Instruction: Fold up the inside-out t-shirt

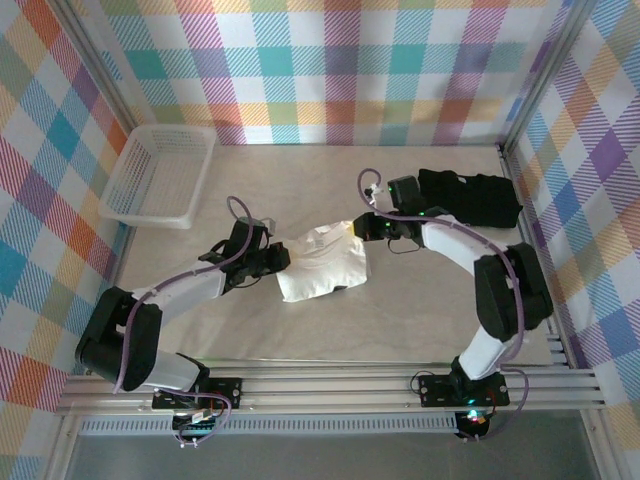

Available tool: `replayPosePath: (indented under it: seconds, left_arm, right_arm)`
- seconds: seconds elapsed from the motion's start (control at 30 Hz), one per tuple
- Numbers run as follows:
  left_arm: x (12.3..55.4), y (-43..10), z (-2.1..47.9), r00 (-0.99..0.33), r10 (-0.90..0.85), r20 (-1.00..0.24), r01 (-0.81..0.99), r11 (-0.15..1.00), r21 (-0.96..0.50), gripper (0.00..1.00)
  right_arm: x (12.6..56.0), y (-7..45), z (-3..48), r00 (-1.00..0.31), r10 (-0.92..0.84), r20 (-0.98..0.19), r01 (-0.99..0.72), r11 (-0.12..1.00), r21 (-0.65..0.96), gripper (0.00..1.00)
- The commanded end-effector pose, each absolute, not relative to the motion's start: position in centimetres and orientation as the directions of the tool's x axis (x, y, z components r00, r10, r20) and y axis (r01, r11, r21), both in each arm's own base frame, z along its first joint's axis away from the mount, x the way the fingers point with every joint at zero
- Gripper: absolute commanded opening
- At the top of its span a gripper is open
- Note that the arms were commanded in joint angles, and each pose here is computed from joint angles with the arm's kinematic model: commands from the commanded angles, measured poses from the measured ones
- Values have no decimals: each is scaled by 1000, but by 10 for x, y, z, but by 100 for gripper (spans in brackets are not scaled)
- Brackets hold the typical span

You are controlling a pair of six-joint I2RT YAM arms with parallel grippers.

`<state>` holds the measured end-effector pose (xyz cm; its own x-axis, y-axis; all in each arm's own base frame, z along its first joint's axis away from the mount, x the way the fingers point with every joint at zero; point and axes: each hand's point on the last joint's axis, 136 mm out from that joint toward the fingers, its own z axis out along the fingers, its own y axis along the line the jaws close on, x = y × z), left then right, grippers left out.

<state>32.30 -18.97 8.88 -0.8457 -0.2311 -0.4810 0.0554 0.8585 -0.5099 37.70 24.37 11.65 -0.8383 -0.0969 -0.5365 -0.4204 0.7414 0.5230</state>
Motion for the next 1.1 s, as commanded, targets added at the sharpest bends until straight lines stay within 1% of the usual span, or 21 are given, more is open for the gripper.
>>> replayPosePath:
  seconds: [0.0, 0.07, 0.17, 0.2, 0.33, 0.43, 0.53, 0.6, 0.73, 0.8, 0.87, 0.93, 1.07]
  left_arm:
    - [329, -171, 71, -842, -250, -478, -16, 897, -442, 6]
    - [333, -166, 61, -841, -237, -487, -21, 913, -408, 9]
    - [340, -156, 47, -839, -210, -501, -38, 943, -331, 19]
    - [342, -153, 46, -837, -205, -508, -42, 949, -314, 24]
    - [345, -145, 55, -811, -212, -546, -56, 956, -289, 43]
    - [337, -129, 70, -782, -228, -580, -94, 963, -252, 54]
    - [323, -126, 93, -754, -231, -615, -78, 961, -265, 61]
    - [313, -138, 109, -744, -224, -629, -17, 948, -317, 61]
    - [298, -179, 130, -765, -223, -605, 125, 869, -479, 59]
    - [298, -194, 130, -786, -213, -580, 165, 833, -529, 58]
    - [303, -201, 123, -808, -200, -554, 160, 831, -533, 56]
    - [308, -201, 109, -828, -202, -524, 124, 844, -522, 54]
    - [305, -188, 63, -864, -236, -445, 3, 880, -474, 51]
  right_arm:
    - [387, 245, 96, -854, -133, -504, -409, 769, 491, 0]
    - [393, 243, 77, -873, -146, -465, -382, 797, 468, 2]
    - [404, 233, 52, -900, -151, -408, -326, 855, 402, 14]
    - [408, 230, 49, -906, -145, -399, -309, 870, 384, 19]
    - [414, 226, 69, -890, -128, -438, -302, 885, 355, 36]
    - [404, 219, 92, -873, -128, -472, -316, 884, 345, 46]
    - [380, 219, 109, -860, -118, -497, -338, 861, 380, 52]
    - [361, 230, 117, -855, -114, -507, -367, 823, 434, 55]
    - [325, 266, 118, -855, -162, -493, -435, 741, 511, 52]
    - [318, 276, 112, -867, -159, -471, -431, 714, 551, 50]
    - [316, 279, 100, -888, -151, -434, -403, 709, 579, 48]
    - [312, 276, 82, -911, -147, -386, -364, 728, 581, 45]
    - [300, 263, 41, -949, -149, -277, -283, 788, 547, 42]
